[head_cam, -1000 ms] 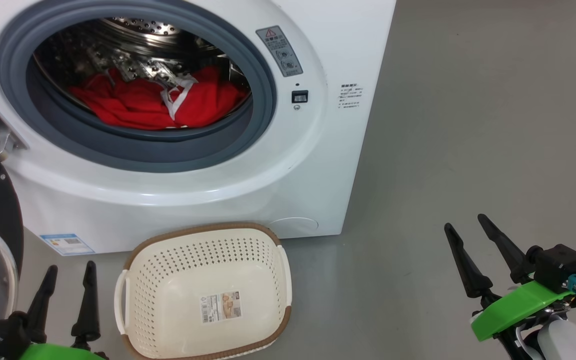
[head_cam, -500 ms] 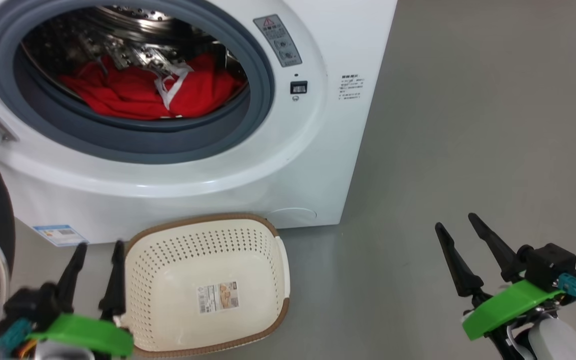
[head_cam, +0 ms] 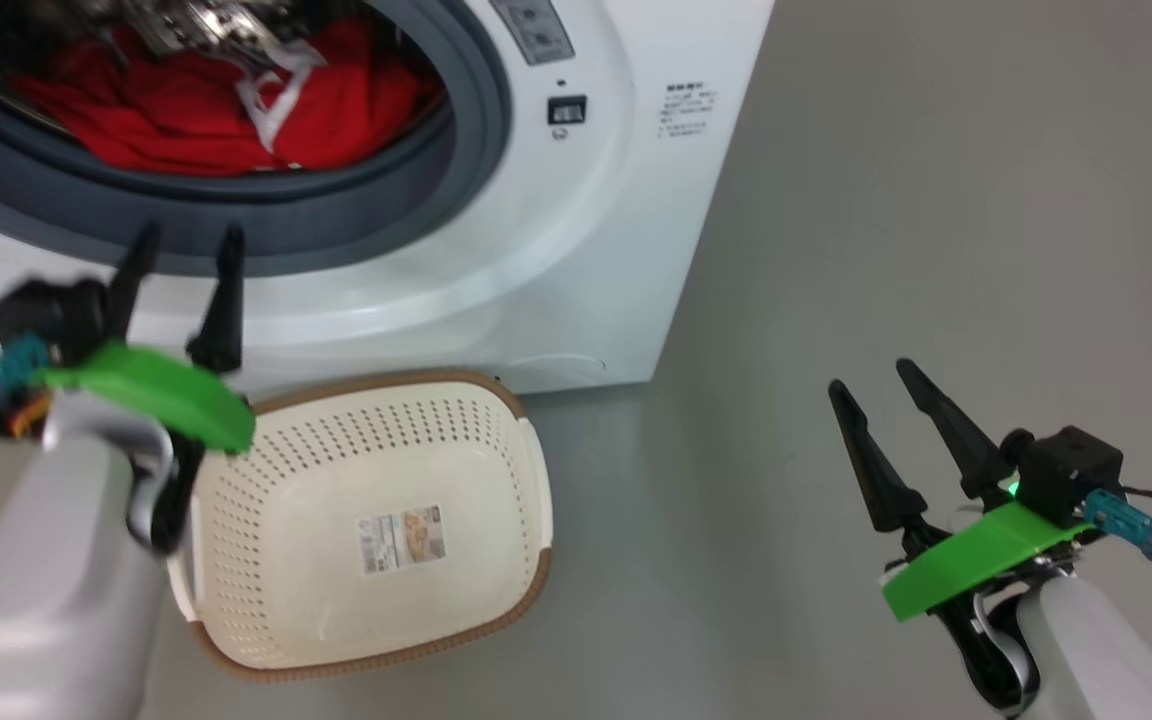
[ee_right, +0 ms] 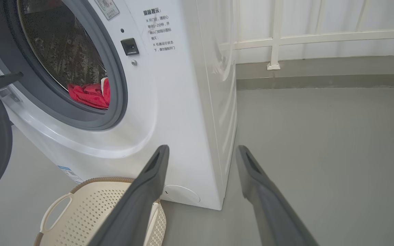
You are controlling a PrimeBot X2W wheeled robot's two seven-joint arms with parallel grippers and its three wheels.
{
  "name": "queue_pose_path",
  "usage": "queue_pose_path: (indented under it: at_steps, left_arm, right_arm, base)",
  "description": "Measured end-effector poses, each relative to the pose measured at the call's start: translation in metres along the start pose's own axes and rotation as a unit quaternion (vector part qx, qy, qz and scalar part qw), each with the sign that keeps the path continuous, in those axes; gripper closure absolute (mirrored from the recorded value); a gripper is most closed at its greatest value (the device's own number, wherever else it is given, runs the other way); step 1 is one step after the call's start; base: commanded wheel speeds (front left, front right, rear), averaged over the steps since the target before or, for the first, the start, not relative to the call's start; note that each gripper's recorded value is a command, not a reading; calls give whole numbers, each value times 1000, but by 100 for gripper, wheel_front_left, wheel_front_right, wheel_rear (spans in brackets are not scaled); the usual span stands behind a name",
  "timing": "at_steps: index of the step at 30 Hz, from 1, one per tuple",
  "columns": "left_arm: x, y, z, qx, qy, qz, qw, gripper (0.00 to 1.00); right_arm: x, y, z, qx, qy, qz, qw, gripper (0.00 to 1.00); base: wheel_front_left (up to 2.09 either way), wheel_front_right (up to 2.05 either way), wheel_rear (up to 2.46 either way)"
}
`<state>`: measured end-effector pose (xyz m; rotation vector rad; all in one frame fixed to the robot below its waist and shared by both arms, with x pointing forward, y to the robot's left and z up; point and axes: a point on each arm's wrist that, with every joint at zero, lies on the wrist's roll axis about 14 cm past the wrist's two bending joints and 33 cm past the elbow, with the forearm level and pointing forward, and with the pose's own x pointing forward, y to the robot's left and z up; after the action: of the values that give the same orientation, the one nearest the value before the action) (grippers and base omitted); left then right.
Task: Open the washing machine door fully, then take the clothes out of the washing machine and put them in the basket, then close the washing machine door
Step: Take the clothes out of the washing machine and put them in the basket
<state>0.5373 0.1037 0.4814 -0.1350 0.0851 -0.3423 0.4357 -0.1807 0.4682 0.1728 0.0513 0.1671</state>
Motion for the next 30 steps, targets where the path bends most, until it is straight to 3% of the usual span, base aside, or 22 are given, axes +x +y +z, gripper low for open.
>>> queue_pose_path:
  at_steps: [13,30]
  left_arm:
    - [93,-5,-1,20,52,-42,998,0]
    - [138,8,-58,55,147,-65,985,0]
  right_arm:
    - [25,-6,-22,6,18,-9,1000,0]
    - [42,-9,-46,0,43,-9,999,0]
  base:
    - [0,0,0]
    - [0,0,0]
